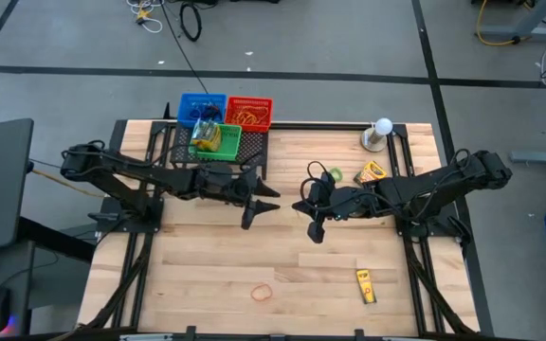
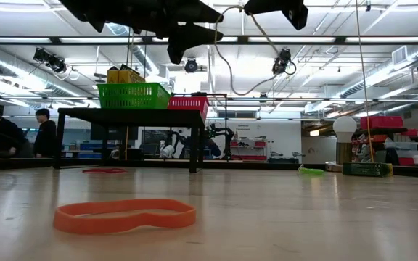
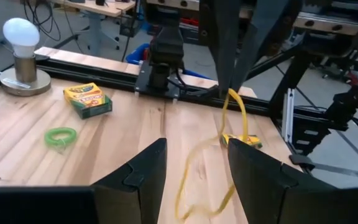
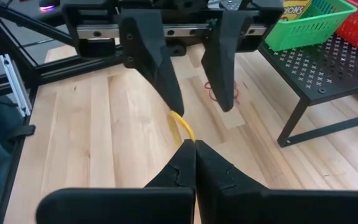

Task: Pick & Place Office Desk Supplies
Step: Put the yellow rubber band into the red bin

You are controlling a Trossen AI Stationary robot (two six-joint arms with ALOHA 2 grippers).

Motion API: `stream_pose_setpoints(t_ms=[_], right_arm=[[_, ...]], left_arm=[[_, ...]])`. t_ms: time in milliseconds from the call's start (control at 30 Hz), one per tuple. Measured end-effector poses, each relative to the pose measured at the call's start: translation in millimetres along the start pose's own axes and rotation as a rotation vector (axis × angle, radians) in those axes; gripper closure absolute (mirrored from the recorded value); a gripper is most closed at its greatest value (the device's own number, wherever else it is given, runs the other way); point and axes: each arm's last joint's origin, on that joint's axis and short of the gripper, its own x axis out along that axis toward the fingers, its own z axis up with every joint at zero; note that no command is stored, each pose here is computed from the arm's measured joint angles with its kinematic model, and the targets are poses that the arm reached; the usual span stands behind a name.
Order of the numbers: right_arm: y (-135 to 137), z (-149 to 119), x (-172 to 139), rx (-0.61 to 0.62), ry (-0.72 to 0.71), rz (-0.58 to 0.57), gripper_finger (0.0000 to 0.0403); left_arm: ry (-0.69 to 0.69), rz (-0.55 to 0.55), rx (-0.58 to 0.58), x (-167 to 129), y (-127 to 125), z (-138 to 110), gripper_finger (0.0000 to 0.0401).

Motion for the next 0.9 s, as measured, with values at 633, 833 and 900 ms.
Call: stream_pose_setpoints(t_ms=[633, 833, 900], right_arm=[[-0.1, -0.4, 0.2, -0.009, 0.003, -0.001, 0.0403], [-0.3, -0.3, 0.2, -0.009, 0.003, -0.002, 0.0403], [-0.3, -0.3, 0.2, -0.009, 0.002, -0.002, 0.0403]], left_arm=[[0.001, -0.079, -0.004, -3.7, 6.2, 5.0, 0.0223], [0.0, -0.068, 0.008, -3.7, 6.8, 4.9, 0.0223], [-0.002, -0.045, 0.014, -3.6, 7.3, 4.8, 0.0223]])
